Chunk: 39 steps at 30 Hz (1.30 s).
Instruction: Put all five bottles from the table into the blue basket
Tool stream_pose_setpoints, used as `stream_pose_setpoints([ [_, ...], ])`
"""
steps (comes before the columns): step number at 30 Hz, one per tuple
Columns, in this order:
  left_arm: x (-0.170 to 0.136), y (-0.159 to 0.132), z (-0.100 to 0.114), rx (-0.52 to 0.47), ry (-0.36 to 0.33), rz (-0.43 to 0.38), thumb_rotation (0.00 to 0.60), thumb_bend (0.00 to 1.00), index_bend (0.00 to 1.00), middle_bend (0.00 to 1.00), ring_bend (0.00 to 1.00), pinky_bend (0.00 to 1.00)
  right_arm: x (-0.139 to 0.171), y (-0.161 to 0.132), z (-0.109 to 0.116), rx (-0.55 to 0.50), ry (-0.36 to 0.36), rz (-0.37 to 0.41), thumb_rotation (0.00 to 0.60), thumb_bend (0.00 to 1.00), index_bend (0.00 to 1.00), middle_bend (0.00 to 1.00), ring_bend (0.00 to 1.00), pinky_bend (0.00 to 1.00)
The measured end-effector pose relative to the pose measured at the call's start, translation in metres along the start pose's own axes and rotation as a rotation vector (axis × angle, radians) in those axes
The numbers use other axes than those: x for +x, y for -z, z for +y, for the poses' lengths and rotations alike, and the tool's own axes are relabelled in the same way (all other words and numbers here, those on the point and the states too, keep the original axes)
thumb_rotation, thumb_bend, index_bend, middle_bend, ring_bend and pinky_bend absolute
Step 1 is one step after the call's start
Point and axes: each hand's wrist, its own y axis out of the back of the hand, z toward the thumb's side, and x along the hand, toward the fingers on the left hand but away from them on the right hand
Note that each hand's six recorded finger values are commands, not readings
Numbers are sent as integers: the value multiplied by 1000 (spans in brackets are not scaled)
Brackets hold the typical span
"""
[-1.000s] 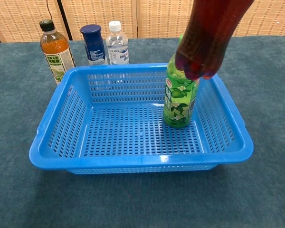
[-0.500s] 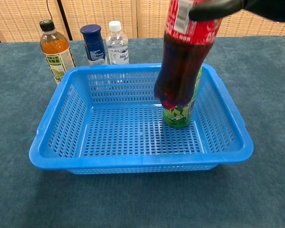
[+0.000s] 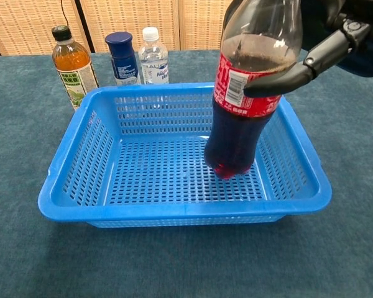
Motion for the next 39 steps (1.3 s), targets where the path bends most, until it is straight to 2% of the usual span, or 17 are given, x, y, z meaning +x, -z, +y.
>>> stream_pose_setpoints([
  [3, 0, 0, 0, 0, 1, 1, 600, 70, 0, 0, 0, 0, 2, 4, -1, 21, -7, -2, 600, 0, 472, 687, 657, 604],
  [5, 0, 1, 0, -1, 2, 2, 600, 70, 0, 0, 0, 0, 4, 7, -2, 32, -14, -6, 600, 0, 405, 627, 626, 599],
  [8, 0, 0, 0, -1, 2, -1, 600, 70, 0, 0, 0, 0, 6, 12, -4, 51, -29, -13, 600, 0, 269, 447, 555, 584],
  [12, 0, 0, 0, -3, 3, -1, 600, 70, 0, 0, 0, 0, 10, 15, -5, 89, -55, -8, 600, 0, 161, 258, 447, 558],
  [15, 0, 0, 0, -7, 6, 0, 600, 70, 0, 0, 0, 0, 14, 15, -4, 109, -79, -10, 600, 0, 101, 131, 301, 442],
  [18, 1, 1, -1, -8, 8, 0, 600, 70, 0, 0, 0, 0, 19, 16, 5, 153, -89, -26, 600, 0, 40, 20, 106, 289],
  [19, 1, 1, -1, -9, 9, 0, 600, 70, 0, 0, 0, 0, 21, 16, 10, 169, -88, -34, 600, 0, 20, 2, 47, 244],
  [21, 1, 1, -1, -12, 9, -1, 600, 70, 0, 0, 0, 0, 27, 15, 22, 206, -83, -56, 600, 0, 2, 0, 3, 201],
  [26, 1, 2, 1, -28, 5, -4, 600, 70, 0, 0, 0, 0, 42, 8, 52, 286, -50, -105, 600, 0, 0, 0, 0, 162],
  [32, 4, 4, 4, -65, 12, -14, 600, 61, 0, 0, 0, 0, 67, -2, 95, 469, 46, -153, 600, 0, 0, 0, 0, 123],
  [35, 10, 6, 5, -76, 20, -32, 600, 57, 0, 0, 0, 0, 84, -3, 114, 559, 95, -203, 600, 0, 0, 0, 0, 104],
  [39, 23, 0, 5, -132, 30, -83, 600, 43, 0, 0, 0, 0, 116, 12, 131, 656, 154, -316, 600, 0, 0, 0, 0, 100],
])
